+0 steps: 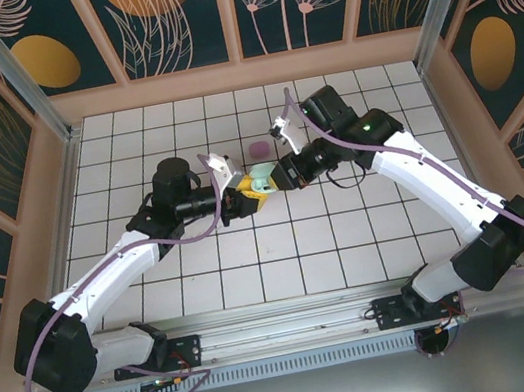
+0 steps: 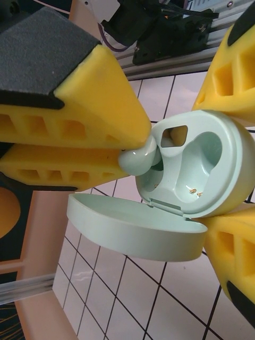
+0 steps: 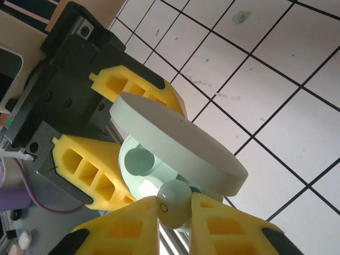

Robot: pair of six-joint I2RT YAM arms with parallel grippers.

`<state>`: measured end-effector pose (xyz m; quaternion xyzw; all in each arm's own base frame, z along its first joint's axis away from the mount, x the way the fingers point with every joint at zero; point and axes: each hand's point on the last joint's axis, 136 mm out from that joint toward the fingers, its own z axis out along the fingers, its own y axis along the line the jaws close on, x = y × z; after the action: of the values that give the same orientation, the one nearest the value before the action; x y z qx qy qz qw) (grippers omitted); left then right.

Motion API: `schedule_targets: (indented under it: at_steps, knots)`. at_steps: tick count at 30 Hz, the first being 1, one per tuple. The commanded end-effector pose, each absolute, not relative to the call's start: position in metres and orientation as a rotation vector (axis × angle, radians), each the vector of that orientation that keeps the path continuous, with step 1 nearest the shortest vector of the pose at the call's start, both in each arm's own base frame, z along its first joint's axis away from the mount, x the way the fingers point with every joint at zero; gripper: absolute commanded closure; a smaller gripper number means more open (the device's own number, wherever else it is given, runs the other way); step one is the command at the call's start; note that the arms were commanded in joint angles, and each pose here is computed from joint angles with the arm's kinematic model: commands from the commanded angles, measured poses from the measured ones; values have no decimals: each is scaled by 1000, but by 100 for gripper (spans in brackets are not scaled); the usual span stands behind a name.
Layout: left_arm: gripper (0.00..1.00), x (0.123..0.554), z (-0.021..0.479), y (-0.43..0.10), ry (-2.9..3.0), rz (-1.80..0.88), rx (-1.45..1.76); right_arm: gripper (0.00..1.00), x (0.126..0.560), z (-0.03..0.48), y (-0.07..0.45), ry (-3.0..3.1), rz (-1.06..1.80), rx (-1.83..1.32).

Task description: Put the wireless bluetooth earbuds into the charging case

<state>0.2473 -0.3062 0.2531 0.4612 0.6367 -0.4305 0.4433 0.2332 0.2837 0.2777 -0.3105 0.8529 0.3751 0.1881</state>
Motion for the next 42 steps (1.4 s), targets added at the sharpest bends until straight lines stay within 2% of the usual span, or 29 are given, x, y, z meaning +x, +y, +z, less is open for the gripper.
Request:
schedule_targets:
  at_steps: [1, 23, 29, 42]
  knots:
    - [78, 248, 271, -311, 1506, -1067, 1170, 79, 224, 267, 282, 2448, 1058, -927]
    - [77, 247, 269, -311, 1505, -1073, 1168, 65, 246, 280, 284, 2456, 955, -893]
    - [78, 247, 269, -310, 1507, -1066, 1163, 64, 248, 290, 285, 2433, 956, -884]
    - [77, 249, 271, -305, 1516, -1034, 1122, 64, 238, 347, 290, 2218, 1095, -875]
